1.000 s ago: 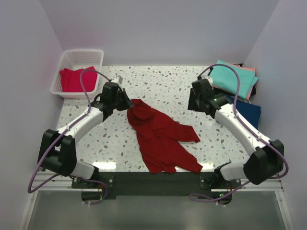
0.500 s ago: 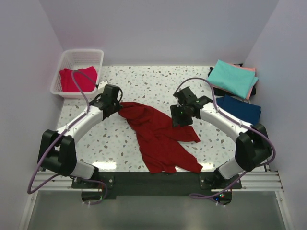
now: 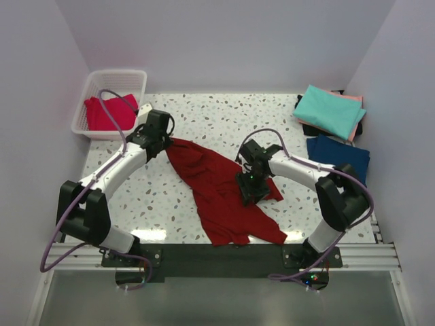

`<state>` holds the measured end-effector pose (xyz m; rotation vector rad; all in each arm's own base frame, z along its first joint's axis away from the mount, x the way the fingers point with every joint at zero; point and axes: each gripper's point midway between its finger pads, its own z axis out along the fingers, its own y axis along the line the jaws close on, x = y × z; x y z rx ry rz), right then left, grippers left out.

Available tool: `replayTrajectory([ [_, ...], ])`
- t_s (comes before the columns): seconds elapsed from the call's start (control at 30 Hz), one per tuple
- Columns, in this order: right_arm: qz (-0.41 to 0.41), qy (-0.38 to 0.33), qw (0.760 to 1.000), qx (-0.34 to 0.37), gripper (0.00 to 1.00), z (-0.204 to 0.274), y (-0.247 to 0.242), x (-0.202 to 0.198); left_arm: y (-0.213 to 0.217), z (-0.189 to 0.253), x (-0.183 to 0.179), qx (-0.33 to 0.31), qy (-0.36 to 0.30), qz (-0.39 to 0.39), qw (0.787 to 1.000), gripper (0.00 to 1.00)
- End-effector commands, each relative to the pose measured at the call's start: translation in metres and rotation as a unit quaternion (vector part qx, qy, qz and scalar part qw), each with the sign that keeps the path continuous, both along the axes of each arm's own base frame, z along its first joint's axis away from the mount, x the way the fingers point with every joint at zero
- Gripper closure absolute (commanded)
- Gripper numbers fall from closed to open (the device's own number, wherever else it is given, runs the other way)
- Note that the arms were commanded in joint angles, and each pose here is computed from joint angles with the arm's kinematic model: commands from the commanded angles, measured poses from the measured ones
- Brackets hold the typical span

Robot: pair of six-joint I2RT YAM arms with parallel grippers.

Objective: Fold and stack the t-shirts
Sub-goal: Flatten the tshirt out

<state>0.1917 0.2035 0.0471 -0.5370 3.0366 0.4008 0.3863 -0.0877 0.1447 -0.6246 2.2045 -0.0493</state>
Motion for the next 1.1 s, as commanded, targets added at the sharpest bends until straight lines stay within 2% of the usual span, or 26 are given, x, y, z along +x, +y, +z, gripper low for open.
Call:
replayTrajectory([
  [0.0,0.005,0.012,1.0,-0.011,0.49,-0.009,0.0,-0.002,0.006,0.018,0.009,0.011,-0.022,0.014,1.0,1.0],
  [0.07,-0.01,0.013,1.0,-0.023,0.5,-0.017,0.0,0.004,0.008,0.018,0.007,0.015,-0.022,0.016,1.0,1.0],
  [0.23,-0.055,-0.014,0.993,-0.106,0.5,-0.036,-0.018,0.025,0.012,0.018,0.002,0.021,-0.016,0.023,0.999,1.0],
  [0.37,-0.087,-0.032,0.98,-0.176,0.51,-0.053,-0.029,0.054,0.019,0.02,-0.008,0.027,-0.009,0.029,0.999,1.0],
  [0.47,-0.123,-0.047,0.971,-0.202,0.52,-0.062,-0.037,0.081,0.024,0.021,-0.019,0.035,-0.002,0.034,0.999,1.0],
  [0.67,-0.205,-0.091,0.95,-0.219,0.53,-0.054,-0.076,0.156,0.034,0.012,-0.044,0.045,0.033,0.037,0.998,1.0],
  [0.8,-0.228,-0.115,0.94,-0.225,0.53,-0.049,-0.095,0.2,0.032,-0.002,-0.056,0.04,0.059,0.029,0.997,1.0],
  [0.93,-0.27,-0.162,0.928,-0.196,0.53,-0.027,-0.104,0.247,0.019,-0.026,-0.066,0.018,0.103,-0.002,0.994,1.0],
  [1.07,-0.287,-0.202,0.919,-0.176,0.52,-0.009,-0.108,0.276,0.009,-0.043,-0.072,0.001,0.131,-0.023,0.991,1.0],
])
